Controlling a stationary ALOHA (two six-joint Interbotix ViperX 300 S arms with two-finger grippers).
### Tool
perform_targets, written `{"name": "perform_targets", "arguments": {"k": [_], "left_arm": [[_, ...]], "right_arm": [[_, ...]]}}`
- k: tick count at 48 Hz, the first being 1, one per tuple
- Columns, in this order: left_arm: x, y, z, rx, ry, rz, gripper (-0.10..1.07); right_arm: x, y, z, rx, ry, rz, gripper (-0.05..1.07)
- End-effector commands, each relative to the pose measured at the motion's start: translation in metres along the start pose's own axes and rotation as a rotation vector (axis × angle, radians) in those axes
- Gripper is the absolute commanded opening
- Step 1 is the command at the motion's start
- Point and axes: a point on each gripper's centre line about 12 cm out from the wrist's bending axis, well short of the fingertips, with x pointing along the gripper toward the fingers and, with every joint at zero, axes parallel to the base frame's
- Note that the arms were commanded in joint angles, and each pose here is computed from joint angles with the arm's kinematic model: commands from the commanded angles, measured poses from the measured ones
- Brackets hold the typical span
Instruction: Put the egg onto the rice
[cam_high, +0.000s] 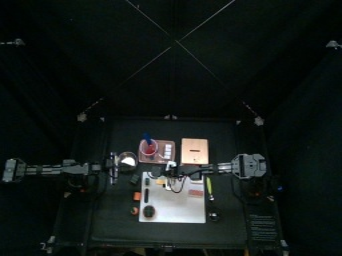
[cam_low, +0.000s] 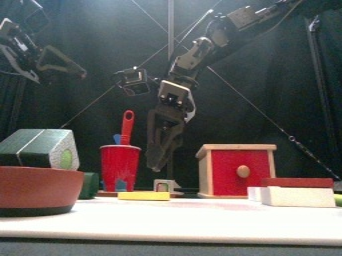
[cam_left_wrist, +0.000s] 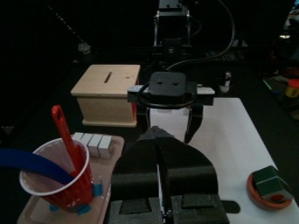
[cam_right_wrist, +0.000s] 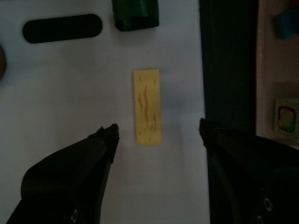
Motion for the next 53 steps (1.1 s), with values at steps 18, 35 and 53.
{"name": "perform_targets", "arguments": {"k": [18, 35, 53], "left_arm": [[-0.009, 0.011, 0.003, -0.009, -0.042, 0.058, 0.0], [-0.01, 0.011, 0.002, -0.013, -0.042, 0.061, 0.0], [-0.01, 0.011, -0.001, -0.015, -0.035, 0.064, 0.0]], "right_arm": [[0.011, 0.007, 0.004, -0.009, 0.002, 0.011, 0.82], [0.024, 0.004, 0.001, -0.005, 0.025, 0.005, 0.8], [0.032, 0.004, -0.004, -0.006, 0.054, 0.002, 0.76]]}}
